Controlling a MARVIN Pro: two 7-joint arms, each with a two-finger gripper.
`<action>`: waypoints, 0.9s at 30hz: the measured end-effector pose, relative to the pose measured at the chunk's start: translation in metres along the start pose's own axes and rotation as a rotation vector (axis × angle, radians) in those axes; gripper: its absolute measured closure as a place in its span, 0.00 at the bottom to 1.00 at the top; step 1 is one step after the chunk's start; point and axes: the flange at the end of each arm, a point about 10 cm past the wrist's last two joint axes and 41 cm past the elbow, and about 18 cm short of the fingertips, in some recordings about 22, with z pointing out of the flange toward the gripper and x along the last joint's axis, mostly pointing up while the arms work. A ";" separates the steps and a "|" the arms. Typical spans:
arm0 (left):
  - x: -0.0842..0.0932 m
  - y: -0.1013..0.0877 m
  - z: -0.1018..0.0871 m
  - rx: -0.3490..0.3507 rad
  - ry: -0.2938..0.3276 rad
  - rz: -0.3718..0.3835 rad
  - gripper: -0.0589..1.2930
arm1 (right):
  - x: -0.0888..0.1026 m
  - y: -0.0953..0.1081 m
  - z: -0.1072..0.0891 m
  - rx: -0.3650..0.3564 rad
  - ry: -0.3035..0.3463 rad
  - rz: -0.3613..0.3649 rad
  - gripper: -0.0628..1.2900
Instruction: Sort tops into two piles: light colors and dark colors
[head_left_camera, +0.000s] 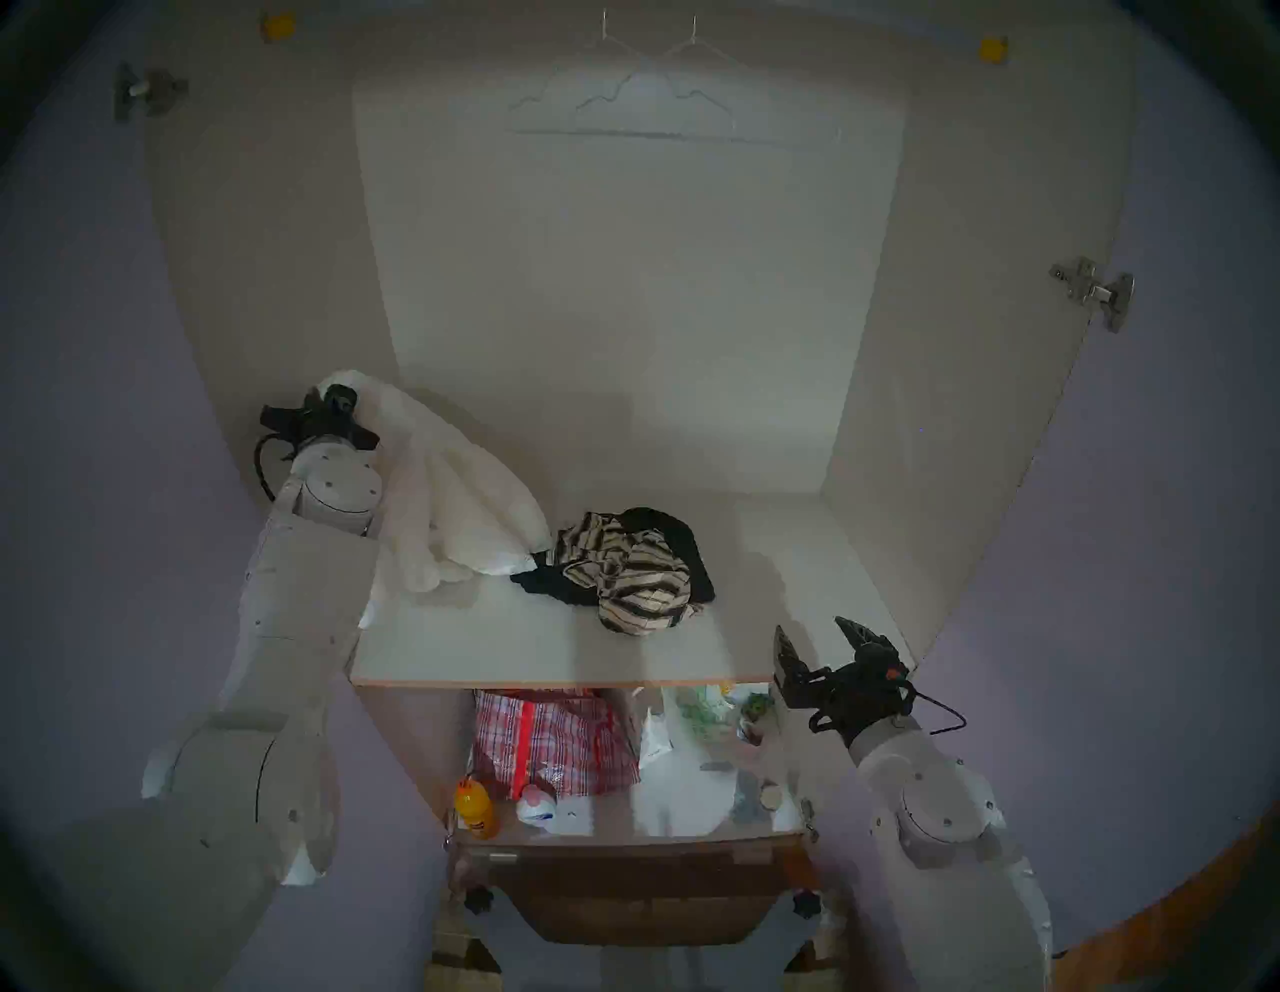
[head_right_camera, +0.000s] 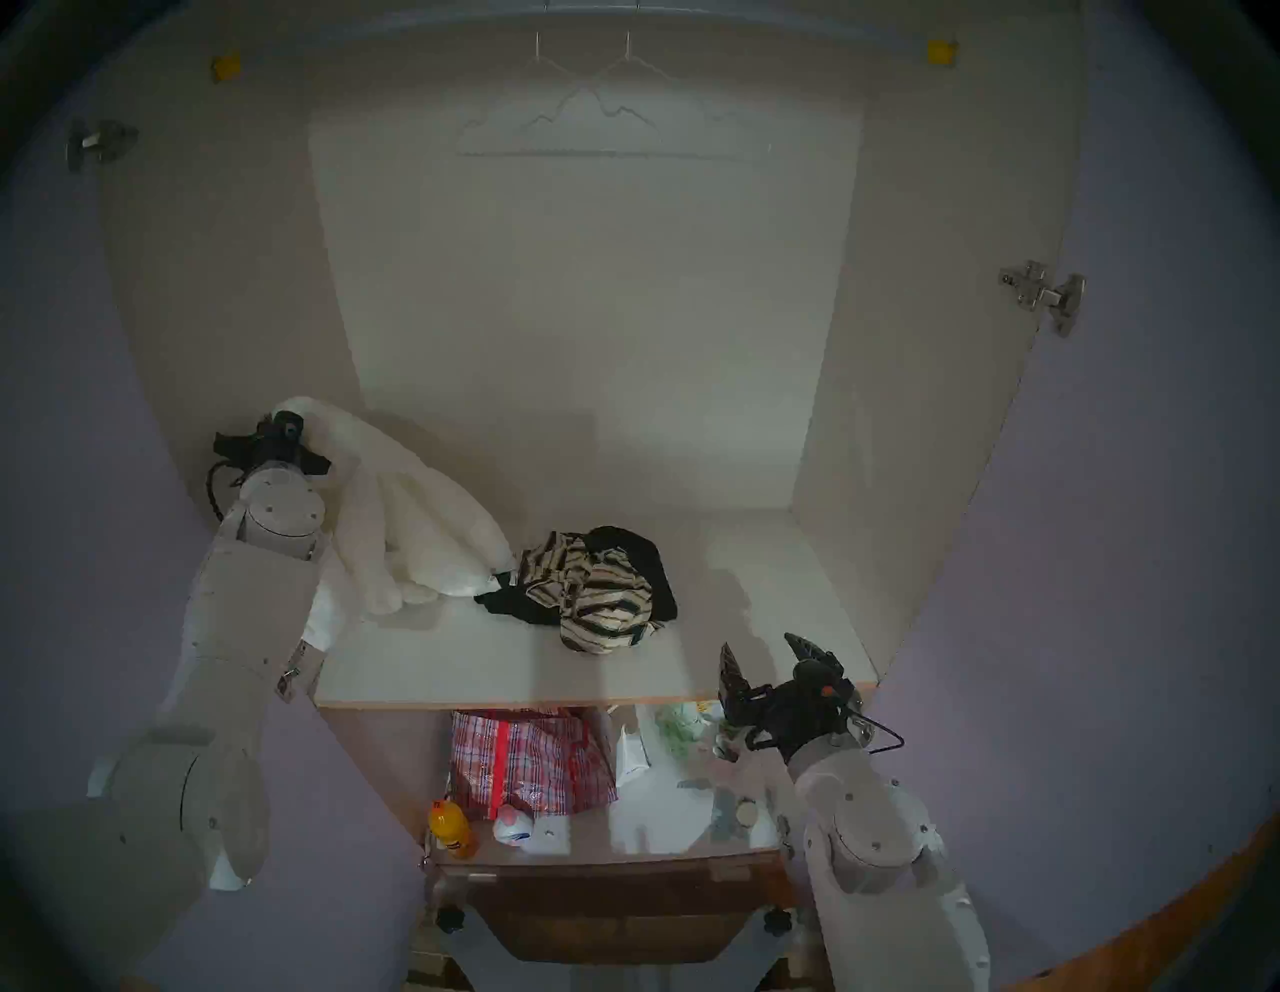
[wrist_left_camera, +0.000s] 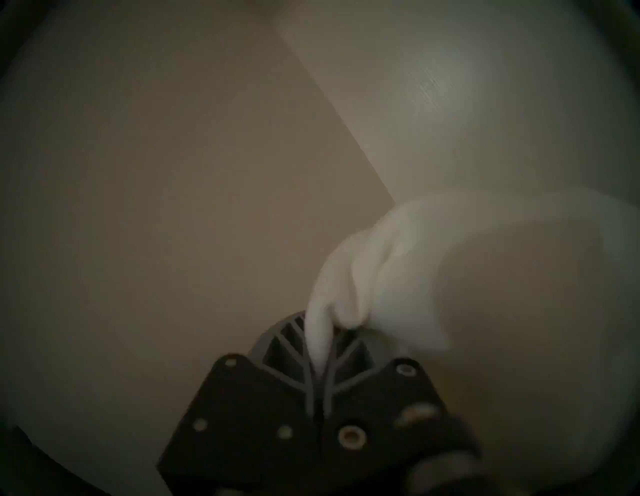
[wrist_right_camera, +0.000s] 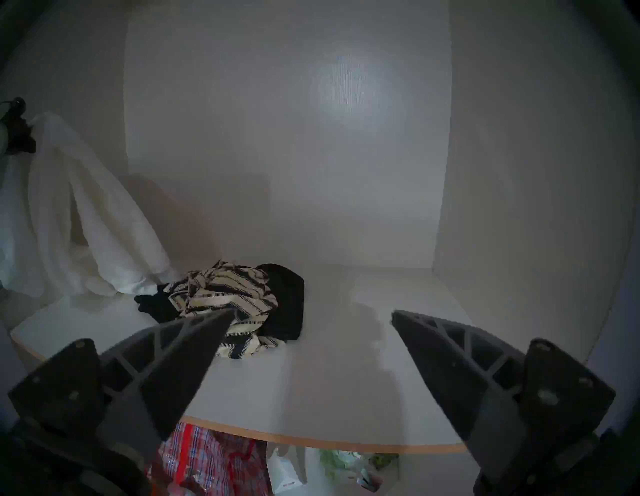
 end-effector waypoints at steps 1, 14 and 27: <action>-0.003 0.005 -0.002 -0.041 -0.008 0.011 0.96 | 0.000 0.000 0.000 0.000 0.000 0.000 0.03; -0.045 0.023 -0.012 -0.244 -0.039 0.280 0.96 | 0.000 0.000 0.000 0.000 0.000 0.001 0.03; -0.058 0.035 -0.018 -0.470 0.149 0.953 0.96 | -0.001 0.000 0.001 0.000 -0.003 0.001 0.03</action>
